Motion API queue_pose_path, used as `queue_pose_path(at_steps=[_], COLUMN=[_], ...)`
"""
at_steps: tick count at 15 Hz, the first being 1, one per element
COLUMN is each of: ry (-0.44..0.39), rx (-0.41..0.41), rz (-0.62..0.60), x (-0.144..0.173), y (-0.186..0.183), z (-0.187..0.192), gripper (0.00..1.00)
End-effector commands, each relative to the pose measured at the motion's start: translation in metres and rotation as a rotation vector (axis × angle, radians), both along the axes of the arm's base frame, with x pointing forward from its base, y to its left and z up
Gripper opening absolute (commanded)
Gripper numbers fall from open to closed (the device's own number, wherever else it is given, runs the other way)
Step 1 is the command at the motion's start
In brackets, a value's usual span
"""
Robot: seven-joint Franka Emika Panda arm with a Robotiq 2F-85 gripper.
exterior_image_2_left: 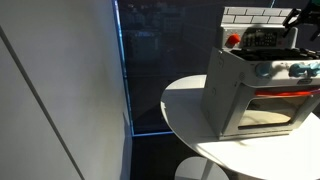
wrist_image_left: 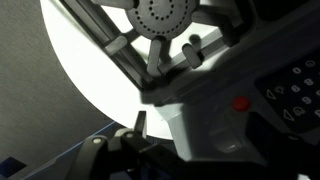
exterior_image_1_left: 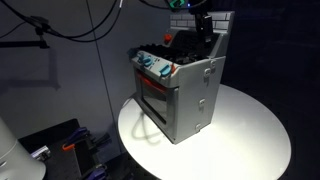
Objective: Push the top right button of the toy stove
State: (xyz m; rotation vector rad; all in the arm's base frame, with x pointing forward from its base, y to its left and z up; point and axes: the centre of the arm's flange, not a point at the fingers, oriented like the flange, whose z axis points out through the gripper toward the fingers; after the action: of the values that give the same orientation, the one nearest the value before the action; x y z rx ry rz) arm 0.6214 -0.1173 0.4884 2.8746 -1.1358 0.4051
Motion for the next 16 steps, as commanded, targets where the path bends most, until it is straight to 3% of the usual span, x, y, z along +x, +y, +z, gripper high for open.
queue_pose_path(at_steps=[1, 16], ry=[-0.017, 0.016], rx=[-0.017, 0.001], rz=[-0.007, 0.016], x=[0.014, 0.004], y=[-0.006, 0.009], z=[0.005, 0.010], gripper=[1.00, 1.00])
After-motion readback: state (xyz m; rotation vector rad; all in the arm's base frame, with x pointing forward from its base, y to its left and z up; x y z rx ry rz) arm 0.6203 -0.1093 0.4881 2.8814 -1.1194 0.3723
